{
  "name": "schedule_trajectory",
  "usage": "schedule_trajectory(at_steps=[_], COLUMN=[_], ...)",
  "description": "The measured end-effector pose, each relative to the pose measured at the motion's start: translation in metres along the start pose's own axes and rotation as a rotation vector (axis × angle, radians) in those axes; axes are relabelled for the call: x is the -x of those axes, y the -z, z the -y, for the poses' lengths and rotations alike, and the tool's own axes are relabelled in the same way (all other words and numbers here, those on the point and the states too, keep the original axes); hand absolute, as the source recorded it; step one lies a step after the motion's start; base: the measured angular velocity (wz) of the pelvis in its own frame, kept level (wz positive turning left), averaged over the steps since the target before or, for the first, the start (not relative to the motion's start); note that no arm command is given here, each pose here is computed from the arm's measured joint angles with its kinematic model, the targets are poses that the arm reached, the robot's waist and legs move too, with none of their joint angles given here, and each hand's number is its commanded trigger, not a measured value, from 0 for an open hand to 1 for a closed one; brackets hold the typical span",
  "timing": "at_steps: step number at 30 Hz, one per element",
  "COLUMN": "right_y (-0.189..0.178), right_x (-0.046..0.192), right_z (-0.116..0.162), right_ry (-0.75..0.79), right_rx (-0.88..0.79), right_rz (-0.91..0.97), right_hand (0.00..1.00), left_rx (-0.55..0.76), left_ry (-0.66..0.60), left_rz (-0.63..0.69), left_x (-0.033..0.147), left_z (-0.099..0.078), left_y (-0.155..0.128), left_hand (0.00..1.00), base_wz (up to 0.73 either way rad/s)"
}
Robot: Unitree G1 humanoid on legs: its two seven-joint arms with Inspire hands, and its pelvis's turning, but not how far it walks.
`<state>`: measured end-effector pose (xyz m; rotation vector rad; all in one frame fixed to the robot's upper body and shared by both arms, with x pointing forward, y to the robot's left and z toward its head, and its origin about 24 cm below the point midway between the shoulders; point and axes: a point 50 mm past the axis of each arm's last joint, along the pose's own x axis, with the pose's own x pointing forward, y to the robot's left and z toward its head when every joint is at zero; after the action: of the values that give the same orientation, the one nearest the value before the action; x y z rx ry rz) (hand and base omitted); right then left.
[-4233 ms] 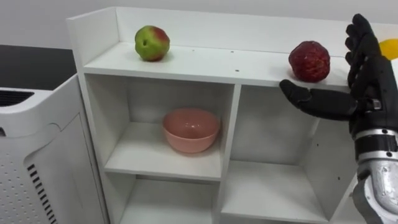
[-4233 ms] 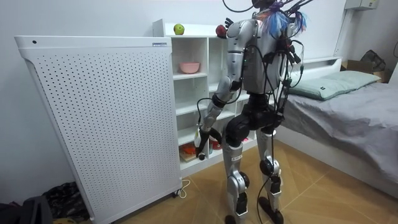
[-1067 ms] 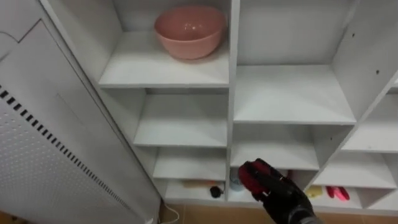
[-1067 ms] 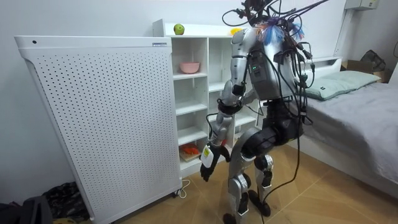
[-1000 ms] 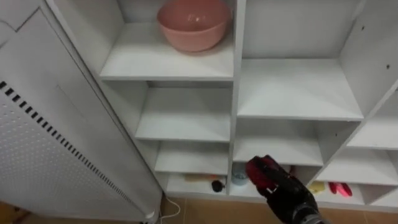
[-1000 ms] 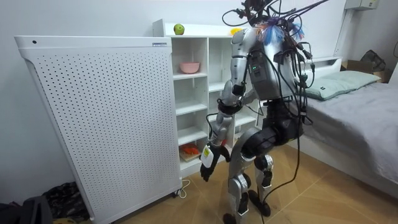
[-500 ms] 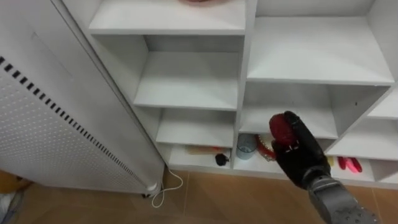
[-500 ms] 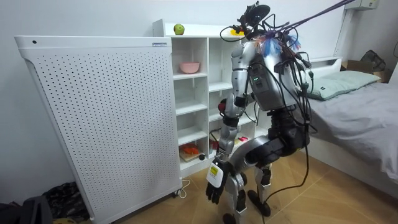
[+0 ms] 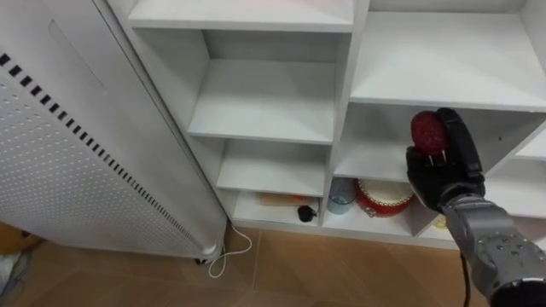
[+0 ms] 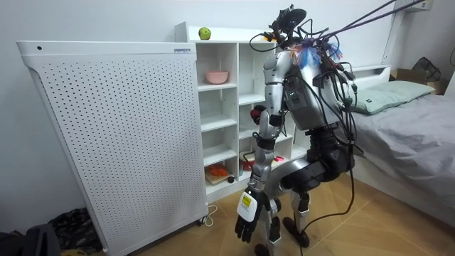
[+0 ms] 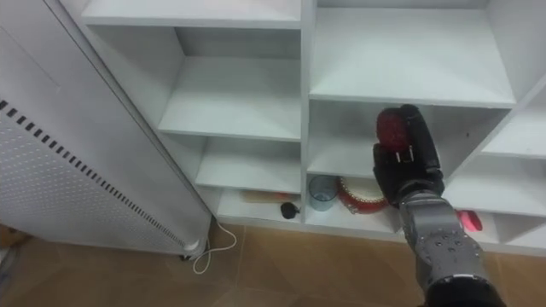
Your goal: Arrange fruit in the closet
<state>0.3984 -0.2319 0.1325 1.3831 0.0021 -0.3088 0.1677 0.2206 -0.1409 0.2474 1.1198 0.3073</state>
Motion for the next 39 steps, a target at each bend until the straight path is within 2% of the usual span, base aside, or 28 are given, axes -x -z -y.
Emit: schedule_trajectory(at_steps=[15,39], right_y=[-0.032,-0.034], right_x=[0.001,0.001], right_z=[-0.005,-0.003], right_ry=[0.094,0.132], right_rx=[-0.018,-0.048], right_rz=[0.092,0.113], right_hand=[0.00,0.00], left_rx=[-0.067,-0.087], left_ry=[-0.017,-0.018], left_rz=[-0.089,-0.102], left_x=[0.002,0.003], left_z=[-0.003,-0.003], left_y=[0.031,0.038], left_hand=[0.00,0.00], base_wz=[0.00,-0.01])
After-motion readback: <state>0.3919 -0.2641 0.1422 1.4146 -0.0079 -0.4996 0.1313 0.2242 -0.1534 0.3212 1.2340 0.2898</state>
